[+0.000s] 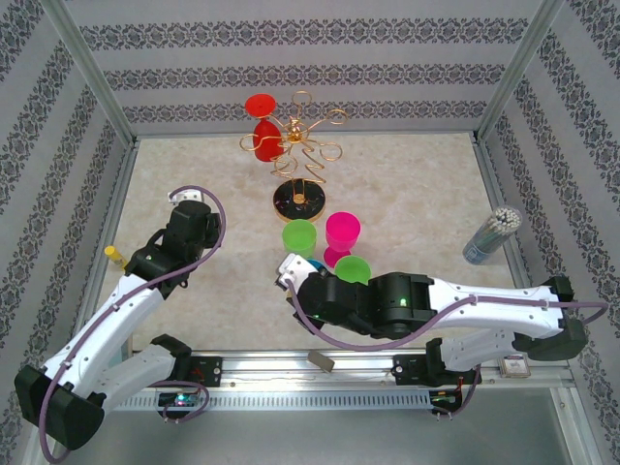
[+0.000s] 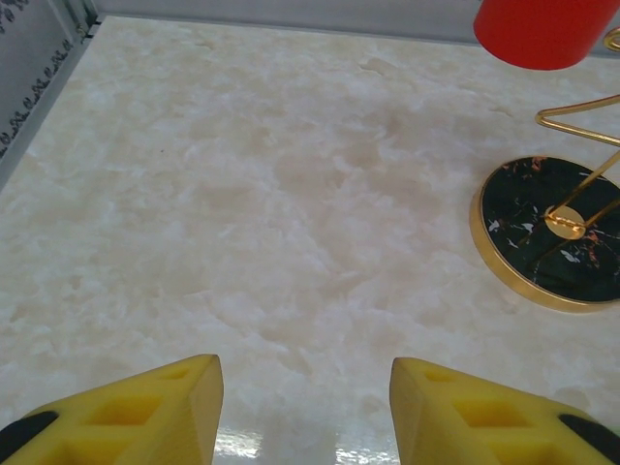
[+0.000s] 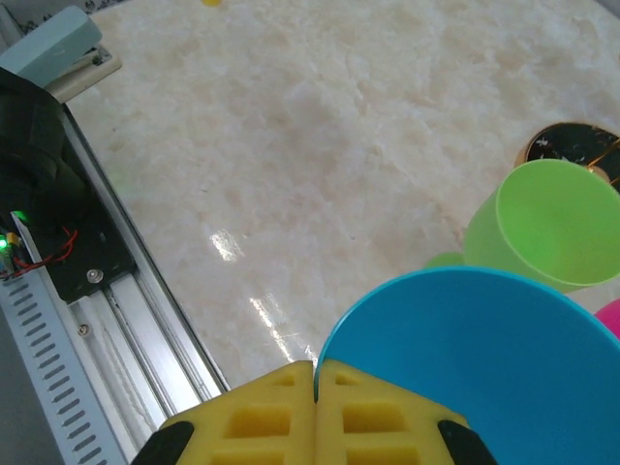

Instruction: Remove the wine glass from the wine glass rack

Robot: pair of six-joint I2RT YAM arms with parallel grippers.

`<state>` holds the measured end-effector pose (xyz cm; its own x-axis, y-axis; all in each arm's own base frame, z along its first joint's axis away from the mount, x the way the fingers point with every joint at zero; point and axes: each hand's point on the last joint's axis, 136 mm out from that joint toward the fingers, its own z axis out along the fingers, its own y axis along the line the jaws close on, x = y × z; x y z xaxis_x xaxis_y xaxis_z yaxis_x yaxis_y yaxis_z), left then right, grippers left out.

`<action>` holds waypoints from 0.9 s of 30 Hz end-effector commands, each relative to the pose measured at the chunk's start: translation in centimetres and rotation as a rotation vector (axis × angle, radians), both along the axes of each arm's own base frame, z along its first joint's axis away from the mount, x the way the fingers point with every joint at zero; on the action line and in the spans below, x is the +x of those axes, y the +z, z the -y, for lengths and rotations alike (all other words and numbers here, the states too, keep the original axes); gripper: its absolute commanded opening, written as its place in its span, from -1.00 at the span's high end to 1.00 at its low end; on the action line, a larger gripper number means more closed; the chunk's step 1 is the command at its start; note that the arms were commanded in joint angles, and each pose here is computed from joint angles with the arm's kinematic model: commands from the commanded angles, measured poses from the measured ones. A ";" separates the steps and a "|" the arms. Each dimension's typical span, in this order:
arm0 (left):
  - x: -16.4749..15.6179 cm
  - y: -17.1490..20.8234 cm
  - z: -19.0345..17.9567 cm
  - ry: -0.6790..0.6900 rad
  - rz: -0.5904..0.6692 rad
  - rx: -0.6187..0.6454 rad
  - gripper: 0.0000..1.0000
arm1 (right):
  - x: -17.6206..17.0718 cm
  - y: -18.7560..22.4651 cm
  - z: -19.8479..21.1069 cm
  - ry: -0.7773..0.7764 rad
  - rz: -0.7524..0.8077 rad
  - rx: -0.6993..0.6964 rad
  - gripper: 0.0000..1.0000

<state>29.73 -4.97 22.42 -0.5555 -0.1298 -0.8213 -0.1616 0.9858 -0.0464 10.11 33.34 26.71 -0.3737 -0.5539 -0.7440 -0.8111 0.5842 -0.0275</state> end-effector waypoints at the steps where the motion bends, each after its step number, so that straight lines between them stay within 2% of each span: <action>1: 0.1 0.7 0.0 0.008 0.000 -0.043 -0.01 | 0.5 -1.0 -0.8 -0.025 -0.043 0.036 1.00; 14: 0.4 0.3 0.3 -0.005 -0.005 -0.053 -0.04 | 3.3 -4.8 -1.0 -0.094 -0.102 0.072 1.00; 27: 1.0 0.0 0.6 -0.015 -0.009 -0.067 -0.06 | 5.3 -7.9 -0.8 -0.151 -0.117 0.030 1.00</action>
<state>30.07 -5.68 21.32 -0.5934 -0.1478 -0.7912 -0.1385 0.9871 -0.0805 15.04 33.81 19.06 -0.5244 -0.4882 -0.6976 -0.7210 0.6905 0.0588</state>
